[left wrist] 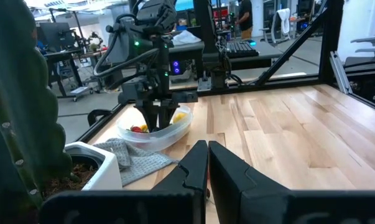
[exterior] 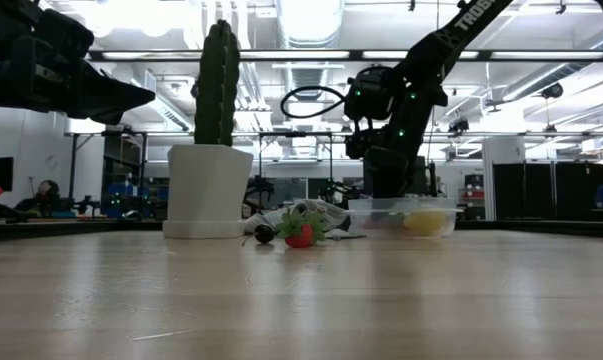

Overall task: Pick and placing Produce into tupperware
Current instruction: Put the blackberry into the transparent bin, then put the black cherry into the transparent bin

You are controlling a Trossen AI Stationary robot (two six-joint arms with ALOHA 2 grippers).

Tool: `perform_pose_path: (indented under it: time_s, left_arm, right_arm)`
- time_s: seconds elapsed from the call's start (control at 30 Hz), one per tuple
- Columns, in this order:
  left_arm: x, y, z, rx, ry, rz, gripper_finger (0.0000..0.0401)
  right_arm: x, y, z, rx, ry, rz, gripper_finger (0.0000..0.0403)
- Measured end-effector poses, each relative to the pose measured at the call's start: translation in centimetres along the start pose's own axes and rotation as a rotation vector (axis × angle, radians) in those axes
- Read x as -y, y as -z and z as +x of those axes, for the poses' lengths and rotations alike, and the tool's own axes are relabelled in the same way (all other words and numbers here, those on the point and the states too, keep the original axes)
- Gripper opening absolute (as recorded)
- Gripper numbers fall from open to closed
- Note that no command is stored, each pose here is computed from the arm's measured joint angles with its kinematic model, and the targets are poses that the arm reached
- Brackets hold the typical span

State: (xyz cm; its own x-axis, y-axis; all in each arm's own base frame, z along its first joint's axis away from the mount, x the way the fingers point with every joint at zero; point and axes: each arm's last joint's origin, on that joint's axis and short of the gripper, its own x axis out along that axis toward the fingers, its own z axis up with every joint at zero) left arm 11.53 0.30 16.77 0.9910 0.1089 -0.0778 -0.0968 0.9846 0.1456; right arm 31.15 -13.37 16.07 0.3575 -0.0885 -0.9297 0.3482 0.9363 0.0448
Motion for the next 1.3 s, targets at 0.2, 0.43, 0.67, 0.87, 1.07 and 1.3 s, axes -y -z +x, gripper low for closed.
perform_pose_path:
  time_s: [0.2, 0.43, 0.67, 0.87, 1.07, 1.3]
  left_arm:
    - [0.0, 0.0, 0.0, 0.000, 0.000, 0.000, 0.0000]
    - [0.0, 0.0, 0.0, 0.000, 0.000, 0.000, 0.0000]
    - [0.0, 0.0, 0.0, 0.000, 0.000, 0.000, 0.0000]
    - [0.0, 0.0, 0.0, 0.000, 0.000, -0.001, 0.0000]
    - [0.0, 0.0, 0.0, 0.000, 0.000, -0.003, 0.0000]
    - [0.0, 0.0, 0.0, 0.000, 0.000, -0.017, 0.0000]
  right_arm:
    - [0.0, 0.0, 0.0, 0.000, -0.002, 0.022, 0.0103]
    - [-0.6, -0.4, -0.2, 0.008, -0.007, 0.005, 0.0159]
    - [-1.2, -1.3, -1.2, 0.027, -0.011, 0.017, 0.0216]
    - [-1.5, -2.7, -6.3, 0.153, -0.012, 0.005, 0.0224]
    - [-4.4, -1.7, -15.7, 0.441, -0.098, -0.115, 0.0221]
    - [-9.2, 4.2, -23.4, 0.838, -0.251, -0.339, 0.0221]
